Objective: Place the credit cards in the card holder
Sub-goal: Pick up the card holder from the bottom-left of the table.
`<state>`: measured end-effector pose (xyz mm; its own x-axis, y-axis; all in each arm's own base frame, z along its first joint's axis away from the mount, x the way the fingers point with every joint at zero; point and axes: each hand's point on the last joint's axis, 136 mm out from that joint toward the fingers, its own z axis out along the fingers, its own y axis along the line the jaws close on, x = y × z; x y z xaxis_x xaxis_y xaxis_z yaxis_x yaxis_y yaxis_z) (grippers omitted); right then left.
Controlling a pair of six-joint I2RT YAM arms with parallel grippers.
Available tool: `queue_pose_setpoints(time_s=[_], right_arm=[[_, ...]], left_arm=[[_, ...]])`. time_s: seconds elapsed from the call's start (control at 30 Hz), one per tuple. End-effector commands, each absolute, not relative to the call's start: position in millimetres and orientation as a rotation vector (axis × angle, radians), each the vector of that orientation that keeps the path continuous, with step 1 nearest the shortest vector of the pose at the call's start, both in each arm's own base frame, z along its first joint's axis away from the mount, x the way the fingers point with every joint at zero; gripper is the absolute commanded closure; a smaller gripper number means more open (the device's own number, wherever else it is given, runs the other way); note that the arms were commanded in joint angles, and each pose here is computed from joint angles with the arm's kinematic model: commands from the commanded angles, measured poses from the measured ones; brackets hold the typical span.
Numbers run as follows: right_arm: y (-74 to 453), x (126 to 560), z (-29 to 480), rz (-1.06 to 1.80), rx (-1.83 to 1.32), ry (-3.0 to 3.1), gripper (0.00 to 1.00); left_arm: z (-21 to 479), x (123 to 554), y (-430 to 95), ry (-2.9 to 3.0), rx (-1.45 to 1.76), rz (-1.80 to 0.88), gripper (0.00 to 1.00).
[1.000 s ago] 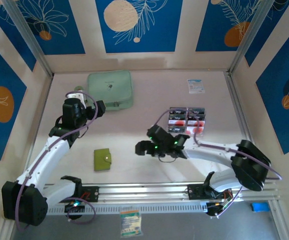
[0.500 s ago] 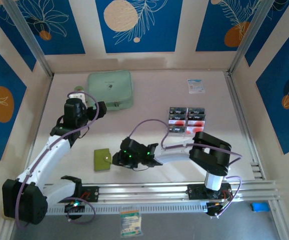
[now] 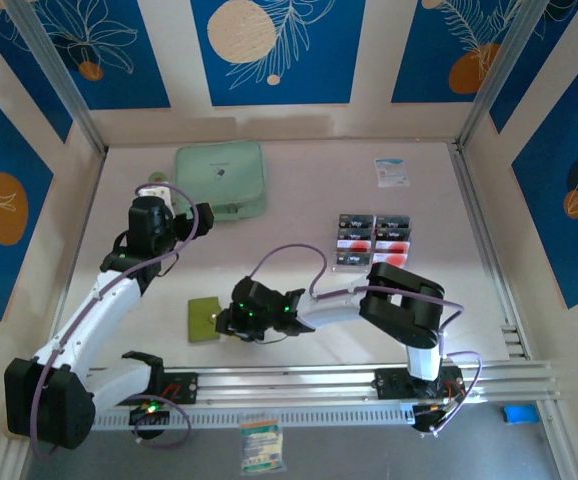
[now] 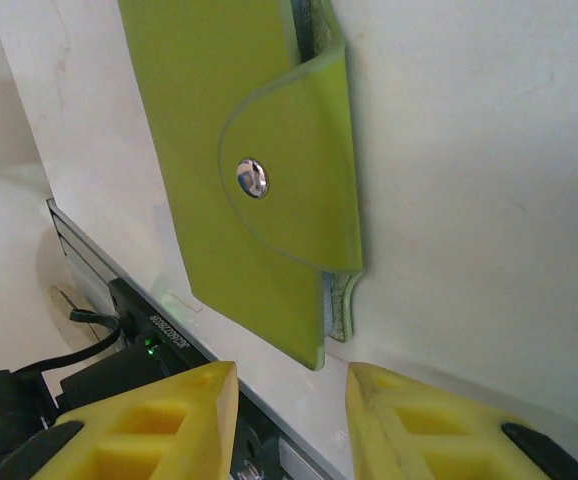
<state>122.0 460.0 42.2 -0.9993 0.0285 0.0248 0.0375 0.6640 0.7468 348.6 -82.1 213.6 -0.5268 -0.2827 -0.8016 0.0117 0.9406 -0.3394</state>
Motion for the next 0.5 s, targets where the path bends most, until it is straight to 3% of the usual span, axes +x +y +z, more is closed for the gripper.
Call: queue_pose_setpoints(time_s=[0.0,0.47], right_arm=[[470.9,116.3,46.1,-1.301,-0.044,-2.809,0.66],[482.9,115.8,40.7,-1.294,-0.023,-2.785,0.66]], left_arm=[[213.3,343.1,-87.1,2.101,-0.146,-0.380,0.00],[213.4,340.2,-86.3,2.099,-0.151,-0.383,0.00]])
